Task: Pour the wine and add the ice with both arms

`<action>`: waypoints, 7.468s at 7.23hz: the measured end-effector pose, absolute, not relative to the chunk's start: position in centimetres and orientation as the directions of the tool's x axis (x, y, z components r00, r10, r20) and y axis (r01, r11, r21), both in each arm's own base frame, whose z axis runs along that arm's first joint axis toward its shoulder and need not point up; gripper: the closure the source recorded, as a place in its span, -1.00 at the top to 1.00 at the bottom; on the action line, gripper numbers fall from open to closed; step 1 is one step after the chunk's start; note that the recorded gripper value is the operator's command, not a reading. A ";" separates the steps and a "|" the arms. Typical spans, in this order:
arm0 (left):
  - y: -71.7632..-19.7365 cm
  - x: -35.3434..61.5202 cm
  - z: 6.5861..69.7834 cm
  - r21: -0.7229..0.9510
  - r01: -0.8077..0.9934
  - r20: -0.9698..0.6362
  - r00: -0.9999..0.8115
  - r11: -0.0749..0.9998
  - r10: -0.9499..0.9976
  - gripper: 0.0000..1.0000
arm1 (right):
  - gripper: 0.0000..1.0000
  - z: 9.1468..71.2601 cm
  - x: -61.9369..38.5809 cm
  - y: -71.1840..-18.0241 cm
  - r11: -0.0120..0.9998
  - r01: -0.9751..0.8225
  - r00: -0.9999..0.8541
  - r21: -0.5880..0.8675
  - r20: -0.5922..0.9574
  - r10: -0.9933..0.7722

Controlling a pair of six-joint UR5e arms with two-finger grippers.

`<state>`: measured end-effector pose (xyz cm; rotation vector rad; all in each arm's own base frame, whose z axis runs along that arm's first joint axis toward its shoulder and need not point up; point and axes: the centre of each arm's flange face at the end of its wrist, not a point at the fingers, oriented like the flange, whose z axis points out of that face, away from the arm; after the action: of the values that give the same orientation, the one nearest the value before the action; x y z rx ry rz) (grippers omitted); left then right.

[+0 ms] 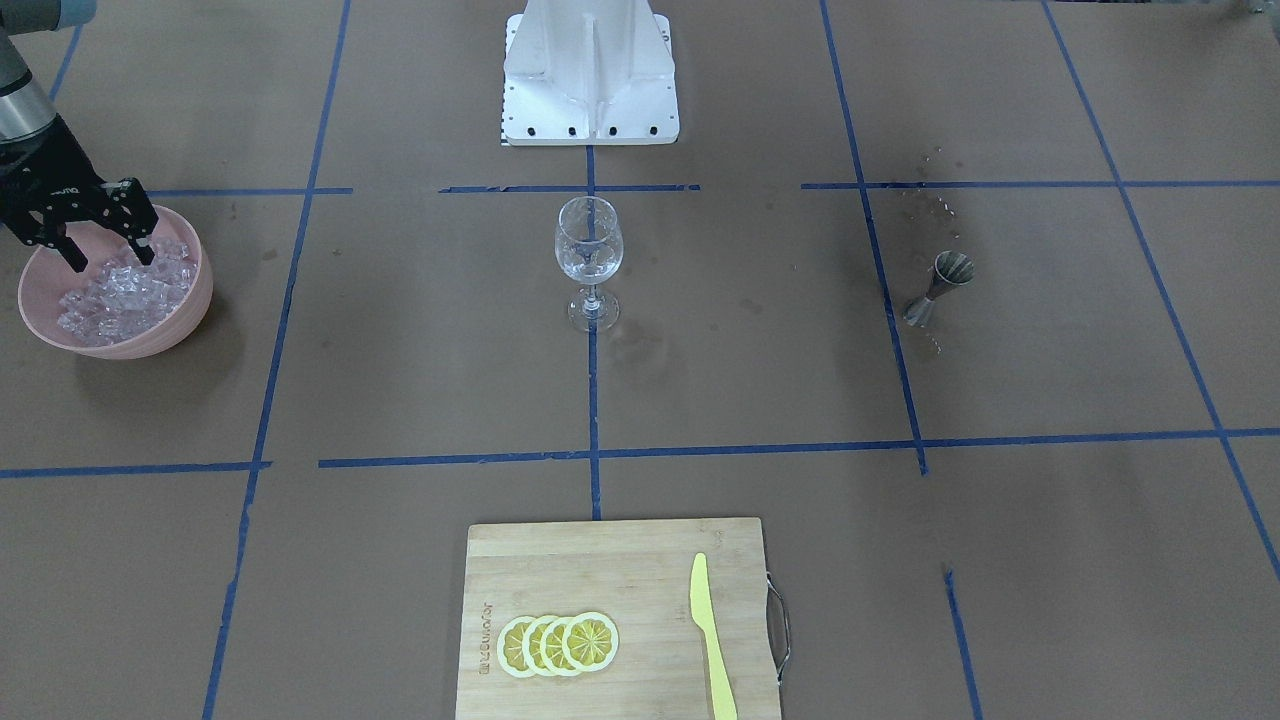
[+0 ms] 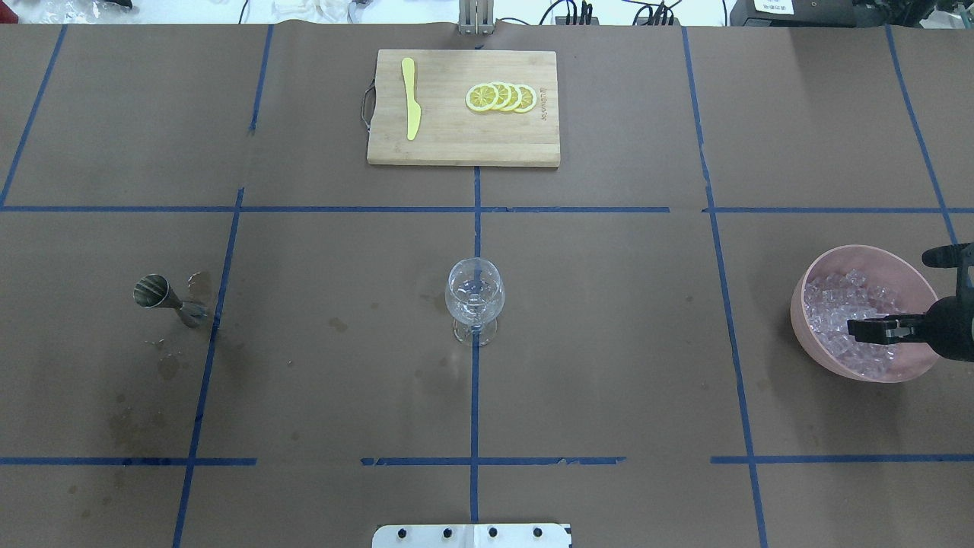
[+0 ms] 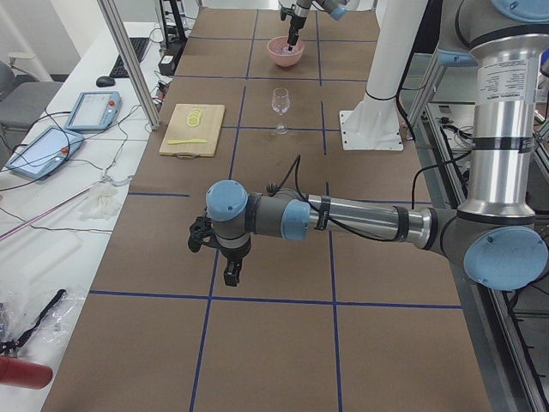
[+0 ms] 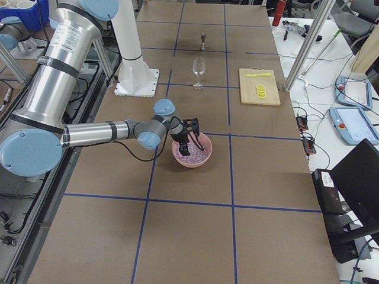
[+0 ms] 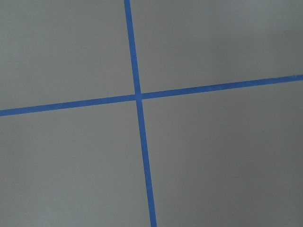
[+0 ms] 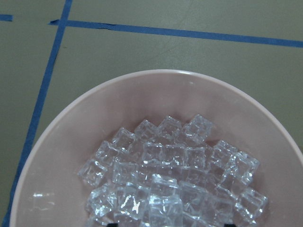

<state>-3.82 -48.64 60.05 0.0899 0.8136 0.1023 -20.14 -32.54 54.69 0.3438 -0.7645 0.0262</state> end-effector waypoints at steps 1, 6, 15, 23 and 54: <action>-48.6 -3.8 60.1 0.119 -0.057 -0.720 0.682 0.991 0.126 1.00 | 0.56 54.6 -20.2 -32.7 0.939 -0.146 0.729 0.311 0.675 -0.111; -48.6 -3.8 60.2 0.116 -0.057 -0.720 0.683 0.992 0.124 1.00 | 0.25 54.3 -20.7 -33.0 0.929 -0.113 0.734 0.353 0.659 -0.161; -48.6 -3.8 60.3 0.114 -0.058 -0.721 0.682 0.992 0.123 1.00 | -0.13 54.9 -21.0 -33.0 0.926 -0.080 0.742 0.370 0.642 -0.192; -48.6 -3.7 60.4 0.112 -0.057 -0.721 0.683 0.992 0.121 1.00 | -1.00 50.5 -18.6 -33.7 0.929 -0.112 0.674 0.354 0.714 -0.191; -48.9 -3.7 59.9 0.122 -0.057 -0.721 0.681 0.991 0.128 1.00 | -0.38 4.9 -50.4 -36.7 0.980 -0.083 0.759 0.181 0.649 -0.055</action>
<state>-3.73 -48.91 59.85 0.0925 0.8153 0.1043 -50.40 -36.66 4.92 0.2042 -0.7098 0.0153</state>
